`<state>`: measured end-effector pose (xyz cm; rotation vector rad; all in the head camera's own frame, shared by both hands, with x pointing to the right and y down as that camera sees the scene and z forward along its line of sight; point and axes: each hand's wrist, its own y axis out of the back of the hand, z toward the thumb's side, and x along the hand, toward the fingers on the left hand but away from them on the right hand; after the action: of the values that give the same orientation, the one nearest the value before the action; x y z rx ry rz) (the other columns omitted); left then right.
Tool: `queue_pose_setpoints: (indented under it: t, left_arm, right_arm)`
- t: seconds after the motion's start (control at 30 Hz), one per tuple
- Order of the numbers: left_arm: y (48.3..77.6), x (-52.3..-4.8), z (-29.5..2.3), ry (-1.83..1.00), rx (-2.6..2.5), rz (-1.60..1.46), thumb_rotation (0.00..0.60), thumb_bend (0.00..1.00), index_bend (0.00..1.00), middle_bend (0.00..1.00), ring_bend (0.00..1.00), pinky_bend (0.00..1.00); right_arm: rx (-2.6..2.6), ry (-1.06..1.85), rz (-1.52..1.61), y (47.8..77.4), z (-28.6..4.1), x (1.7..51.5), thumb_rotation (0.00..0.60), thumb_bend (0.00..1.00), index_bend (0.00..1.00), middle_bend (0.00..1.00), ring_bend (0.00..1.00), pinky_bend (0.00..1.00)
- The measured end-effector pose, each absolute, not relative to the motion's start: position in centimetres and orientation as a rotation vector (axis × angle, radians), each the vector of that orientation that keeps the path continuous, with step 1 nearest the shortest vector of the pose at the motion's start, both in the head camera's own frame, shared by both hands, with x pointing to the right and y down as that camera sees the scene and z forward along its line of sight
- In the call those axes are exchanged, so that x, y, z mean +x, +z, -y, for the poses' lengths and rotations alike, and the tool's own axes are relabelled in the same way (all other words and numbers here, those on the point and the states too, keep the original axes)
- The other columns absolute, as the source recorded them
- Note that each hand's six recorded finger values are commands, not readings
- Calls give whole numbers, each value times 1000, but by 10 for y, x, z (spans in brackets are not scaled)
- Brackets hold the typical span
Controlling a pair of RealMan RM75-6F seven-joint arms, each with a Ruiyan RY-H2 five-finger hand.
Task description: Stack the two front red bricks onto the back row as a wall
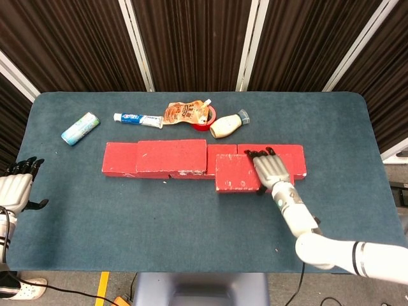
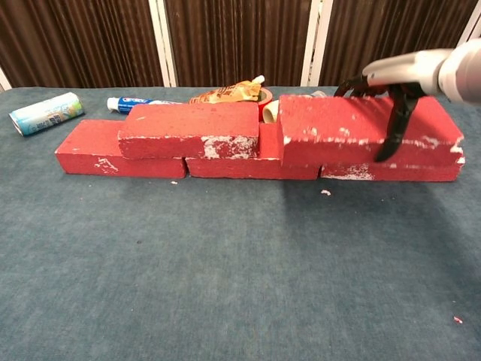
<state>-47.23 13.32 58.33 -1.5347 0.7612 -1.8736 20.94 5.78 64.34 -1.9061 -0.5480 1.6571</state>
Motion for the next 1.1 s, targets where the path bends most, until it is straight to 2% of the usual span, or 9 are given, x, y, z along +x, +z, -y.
queue_pose_setpoints:
  t: [0.13, 0.37, 0.8, 1.1]
  left_arm:
    - [582, -469, -131, -1866, -1539, -764, 600, 218, 0, 0, 0, 16]
    - [587, -471, -135, -1878, -1545, -759, 600, 219, 0, 0, 0, 16]
    - [592, -476, -134, -1878, -1547, -767, 600, 219, 0, 0, 0, 17]
    - [595, -477, -134, -1877, -1555, -768, 600, 219, 0, 0, 0, 18]
  right_arm:
    - [-1875, 1673, 576, 645, -35, 220, 600, 155, 207, 330, 287, 0]
    - [-1885, 1698, 555, 660, -16, 235, 600, 167, 210, 330, 277, 0]
    - [-1924, 1668, 521, 687, -5, 216, 600, 185, 210, 330, 266, 0]
    - [-1944, 1656, 532, 694, -5, 203, 600, 184, 213, 330, 266, 0]
